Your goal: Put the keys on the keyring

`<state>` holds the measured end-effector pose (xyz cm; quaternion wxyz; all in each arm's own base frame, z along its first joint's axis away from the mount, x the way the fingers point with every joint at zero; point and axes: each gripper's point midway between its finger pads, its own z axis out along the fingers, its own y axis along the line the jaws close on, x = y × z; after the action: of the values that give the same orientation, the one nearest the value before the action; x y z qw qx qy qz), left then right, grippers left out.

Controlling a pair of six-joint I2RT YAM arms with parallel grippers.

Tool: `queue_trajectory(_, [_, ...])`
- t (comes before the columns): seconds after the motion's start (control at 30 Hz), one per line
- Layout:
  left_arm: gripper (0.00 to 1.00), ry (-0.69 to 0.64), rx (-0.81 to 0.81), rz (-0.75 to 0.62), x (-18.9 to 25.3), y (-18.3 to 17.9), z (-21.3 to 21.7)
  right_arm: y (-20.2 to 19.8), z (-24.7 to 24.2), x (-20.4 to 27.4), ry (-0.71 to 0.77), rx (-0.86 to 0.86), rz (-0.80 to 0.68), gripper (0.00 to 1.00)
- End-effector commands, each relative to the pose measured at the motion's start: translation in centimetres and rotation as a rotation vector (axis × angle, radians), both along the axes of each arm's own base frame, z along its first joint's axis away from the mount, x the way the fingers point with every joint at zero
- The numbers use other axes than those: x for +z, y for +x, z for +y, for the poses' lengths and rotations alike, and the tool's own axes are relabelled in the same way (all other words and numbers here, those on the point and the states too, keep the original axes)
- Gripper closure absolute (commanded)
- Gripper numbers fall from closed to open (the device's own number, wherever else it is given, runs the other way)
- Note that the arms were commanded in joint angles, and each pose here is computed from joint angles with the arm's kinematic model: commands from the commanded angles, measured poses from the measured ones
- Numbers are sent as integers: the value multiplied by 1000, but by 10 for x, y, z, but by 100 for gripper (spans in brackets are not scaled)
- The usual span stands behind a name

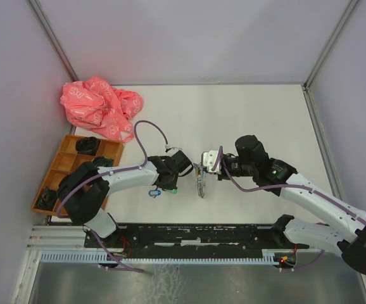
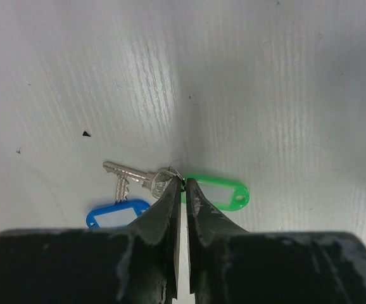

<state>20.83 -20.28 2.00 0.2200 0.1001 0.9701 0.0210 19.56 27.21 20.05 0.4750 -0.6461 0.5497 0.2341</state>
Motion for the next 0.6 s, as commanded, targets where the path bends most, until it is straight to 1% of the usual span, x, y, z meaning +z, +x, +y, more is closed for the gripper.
queue_trajectory(0.0, [90,21,-16,-42,10,11,-1,1,6,23,63,19,-65,99])
queue_trajectory(0.13, [97,38,-10,-55,12,12,3,1,6,24,64,20,-65,99])
queue_trajectory(0.3, [97,33,-6,-108,24,18,6,1,6,23,61,20,-62,99])
queue_trajectory(0.43, [97,-27,-34,-216,44,29,3,0,7,23,59,21,-59,99])
queue_trajectory(0.57, [97,-134,-78,-376,72,41,-3,1,8,25,61,21,-60,99])
